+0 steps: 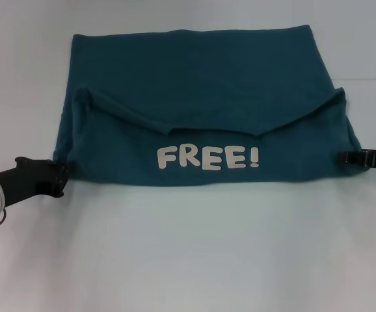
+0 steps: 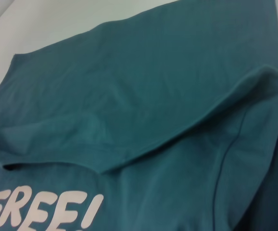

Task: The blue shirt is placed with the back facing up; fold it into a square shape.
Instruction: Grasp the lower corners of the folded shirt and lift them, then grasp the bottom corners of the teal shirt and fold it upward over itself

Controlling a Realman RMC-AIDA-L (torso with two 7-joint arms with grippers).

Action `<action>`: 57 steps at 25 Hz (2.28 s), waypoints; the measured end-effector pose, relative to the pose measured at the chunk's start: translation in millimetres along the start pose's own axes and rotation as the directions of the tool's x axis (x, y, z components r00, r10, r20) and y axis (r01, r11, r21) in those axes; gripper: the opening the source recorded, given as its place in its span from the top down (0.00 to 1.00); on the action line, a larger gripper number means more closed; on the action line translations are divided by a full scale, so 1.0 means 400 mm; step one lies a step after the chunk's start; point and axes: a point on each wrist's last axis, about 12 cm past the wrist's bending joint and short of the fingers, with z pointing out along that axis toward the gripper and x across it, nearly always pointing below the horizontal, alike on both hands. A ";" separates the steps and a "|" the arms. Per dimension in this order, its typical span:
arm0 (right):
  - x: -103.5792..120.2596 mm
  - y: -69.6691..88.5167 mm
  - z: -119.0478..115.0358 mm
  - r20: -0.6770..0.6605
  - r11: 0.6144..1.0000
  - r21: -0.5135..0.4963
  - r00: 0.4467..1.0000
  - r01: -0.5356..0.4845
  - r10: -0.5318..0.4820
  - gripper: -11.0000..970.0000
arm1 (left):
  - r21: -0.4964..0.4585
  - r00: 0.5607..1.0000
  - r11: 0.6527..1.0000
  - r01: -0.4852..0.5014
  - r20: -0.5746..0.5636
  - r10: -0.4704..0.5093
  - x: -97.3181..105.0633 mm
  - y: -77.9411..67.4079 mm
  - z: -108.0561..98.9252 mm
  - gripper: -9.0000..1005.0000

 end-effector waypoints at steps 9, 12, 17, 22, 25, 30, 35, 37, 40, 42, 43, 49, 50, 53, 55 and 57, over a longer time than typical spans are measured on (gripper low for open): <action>0.017 -0.016 -0.027 -0.018 1.000 -0.018 1.000 0.012 -0.012 0.82 | 0.026 0.998 0.998 0.062 0.007 -0.062 0.011 -0.005 -0.030 0.98; 0.020 -0.024 -0.045 -0.016 1.000 -0.020 1.000 0.024 -0.025 0.92 | 0.049 0.996 0.995 0.092 0.010 -0.093 0.019 -0.008 -0.051 0.98; 0.025 -0.036 -0.071 -0.031 0.998 -0.035 0.998 0.046 -0.047 0.96 | 0.113 0.991 0.984 0.135 0.004 -0.136 0.030 -0.021 -0.085 0.98; 0.052 -0.031 -0.105 -0.061 0.991 -0.100 0.993 0.093 -0.099 0.96 | 0.173 0.982 0.968 0.184 -0.005 -0.186 0.045 -0.030 -0.135 0.98; 0.079 -0.024 -0.126 -0.070 0.984 -0.130 0.989 0.120 -0.130 0.96 | 0.213 0.977 0.955 0.208 0.001 -0.213 0.054 -0.035 -0.167 0.98; 0.126 -0.021 -0.168 -0.093 0.974 -0.175 0.982 0.145 -0.163 0.96 | 0.278 0.965 0.928 0.249 0.005 -0.261 0.073 -0.038 -0.234 0.98; 0.175 -0.026 -0.210 -0.120 0.965 -0.220 0.978 0.140 -0.169 0.96 | 0.304 0.956 0.909 0.284 -0.024 -0.291 0.100 -0.047 -0.281 0.98; 0.190 -0.028 -0.223 -0.124 0.961 -0.239 0.977 0.138 -0.171 0.96 | 0.318 0.953 0.900 0.297 -0.035 -0.302 0.110 -0.053 -0.294 0.98; 0.214 -0.029 -0.246 -0.114 0.952 -0.272 0.977 0.141 -0.178 0.96 | 0.347 0.951 0.888 0.303 -0.057 -0.303 0.117 -0.061 -0.310 0.98; 0.231 -0.031 -0.262 -0.107 0.949 -0.284 0.979 0.136 -0.173 0.96 | 0.362 0.950 0.879 0.310 -0.075 -0.304 0.123 -0.066 -0.322 0.98; 0.238 -0.033 -0.268 -0.103 0.948 -0.287 0.980 0.134 -0.170 0.96 | 0.367 0.948 0.874 0.317 -0.086 -0.307 0.128 -0.069 -0.327 0.98; 0.278 -0.037 -0.302 -0.108 0.943 -0.311 0.981 0.119 -0.159 0.96 | 0.389 0.939 0.855 0.343 -0.138 -0.315 0.150 -0.078 -0.350 0.98; 0.281 -0.038 -0.304 -0.113 0.942 -0.314 0.981 0.116 -0.159 0.96 | 0.395 0.938 0.851 0.346 -0.143 -0.315 0.151 -0.080 -0.352 0.98; 0.295 -0.039 -0.314 -0.137 0.941 -0.322 0.978 0.105 -0.156 0.96 | 0.418 0.936 0.837 0.352 -0.168 -0.310 0.155 -0.089 -0.358 0.98; 0.301 -0.040 -0.320 -0.141 0.940 -0.326 0.978 0.103 -0.156 0.96 | 0.424 0.933 0.832 0.359 -0.182 -0.310 0.159 -0.093 -0.361 0.98; 0.307 -0.039 -0.325 -0.138 0.937 -0.332 0.978 0.104 -0.157 0.96 | 0.428 0.930 0.826 0.366 -0.195 -0.311 0.163 -0.096 -0.365 0.98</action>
